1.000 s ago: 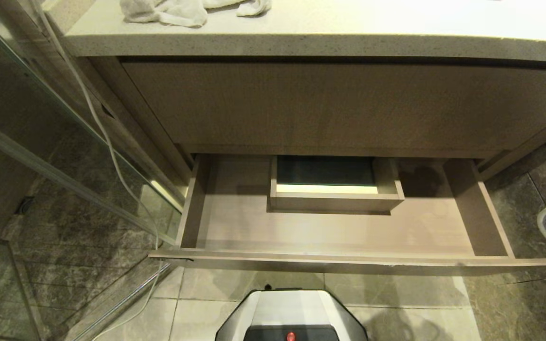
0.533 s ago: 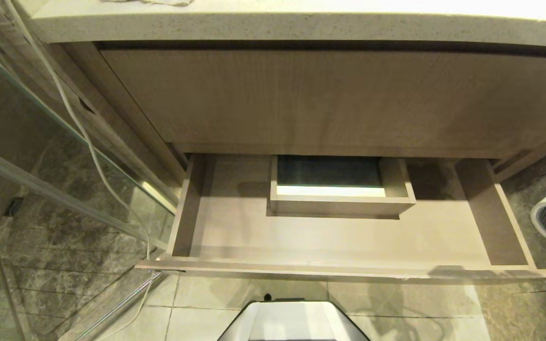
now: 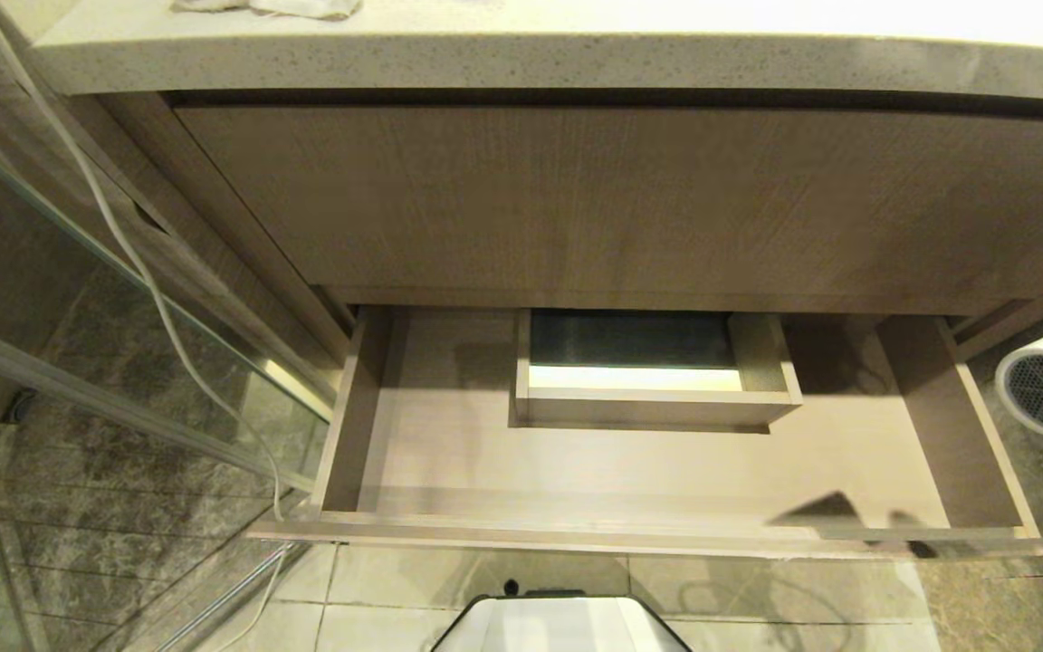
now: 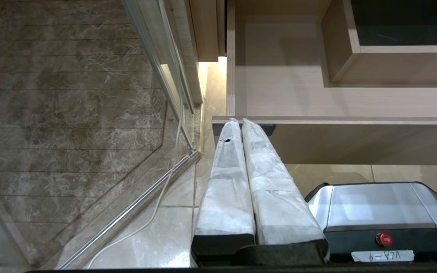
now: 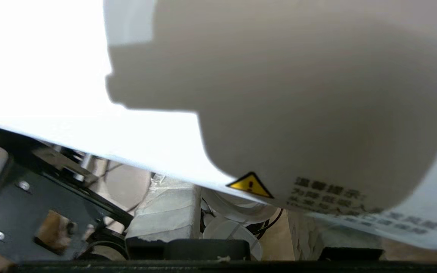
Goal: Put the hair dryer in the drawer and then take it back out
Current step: Put it into the drawer
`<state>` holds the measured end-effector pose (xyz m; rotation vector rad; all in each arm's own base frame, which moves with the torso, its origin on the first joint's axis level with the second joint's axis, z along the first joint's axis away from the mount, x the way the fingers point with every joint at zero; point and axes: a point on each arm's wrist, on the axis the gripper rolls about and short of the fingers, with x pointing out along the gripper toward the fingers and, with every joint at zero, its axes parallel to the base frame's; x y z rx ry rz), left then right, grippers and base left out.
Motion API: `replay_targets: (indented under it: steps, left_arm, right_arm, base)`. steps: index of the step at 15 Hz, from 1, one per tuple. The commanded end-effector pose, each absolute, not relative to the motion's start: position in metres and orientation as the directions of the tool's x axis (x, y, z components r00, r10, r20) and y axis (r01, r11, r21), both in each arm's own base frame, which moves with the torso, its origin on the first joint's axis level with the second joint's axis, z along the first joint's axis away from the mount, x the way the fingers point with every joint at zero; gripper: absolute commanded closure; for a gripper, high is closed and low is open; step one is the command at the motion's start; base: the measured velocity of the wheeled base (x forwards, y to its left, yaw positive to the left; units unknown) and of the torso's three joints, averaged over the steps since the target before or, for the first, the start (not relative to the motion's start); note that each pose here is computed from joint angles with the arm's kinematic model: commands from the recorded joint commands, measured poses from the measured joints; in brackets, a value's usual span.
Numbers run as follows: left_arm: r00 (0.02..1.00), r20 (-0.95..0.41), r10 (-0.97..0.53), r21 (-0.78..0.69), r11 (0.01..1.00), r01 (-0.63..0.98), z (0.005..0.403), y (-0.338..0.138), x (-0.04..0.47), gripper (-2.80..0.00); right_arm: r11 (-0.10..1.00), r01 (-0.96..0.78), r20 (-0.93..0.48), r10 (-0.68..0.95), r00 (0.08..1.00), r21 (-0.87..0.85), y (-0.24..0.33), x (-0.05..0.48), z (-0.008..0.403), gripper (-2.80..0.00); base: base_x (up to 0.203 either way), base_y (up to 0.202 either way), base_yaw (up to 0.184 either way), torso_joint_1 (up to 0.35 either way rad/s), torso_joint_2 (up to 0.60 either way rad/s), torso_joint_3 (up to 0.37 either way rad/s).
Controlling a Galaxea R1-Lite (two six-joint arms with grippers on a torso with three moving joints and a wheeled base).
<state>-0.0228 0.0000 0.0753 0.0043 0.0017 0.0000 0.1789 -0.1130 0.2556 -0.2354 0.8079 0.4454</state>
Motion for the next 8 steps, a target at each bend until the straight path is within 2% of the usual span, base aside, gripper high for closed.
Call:
replay_targets:
  steps: [1, 5, 8]
  left_arm:
    - [1.0, -0.003, 0.0, 0.005, 1.0, 0.0, 0.075, 0.0, -0.023, 0.0]
    - [1.0, -0.003, 0.0, 0.005, 1.0, 0.0, 0.075, 0.0, -0.023, 0.0]
    - [1.0, -0.002, 0.0, 0.005, 1.0, 0.0, 0.075, 0.0, -0.023, 0.0]
  right_arm:
    - [0.894, -0.444, -0.755, 0.326, 0.569, 0.052, -0.125, 0.198, 0.245, 0.0]
    - [0.903, -0.401, -0.769, 0.367, 0.524, 0.157, -0.132, 0.225, 0.226, 0.0]
    - [0.914, -0.365, -0.762, 0.363, 0.537, 0.177, -0.144, 0.254, 0.212, 0.0]
  base:
    - [0.0, 0.0, 0.0, 0.035, 0.01, 0.04]
    - [0.0, 0.0, 0.0, 0.0, 0.0, 0.0]
    - [0.0, 0.0, 0.0, 0.0, 0.0, 0.0]
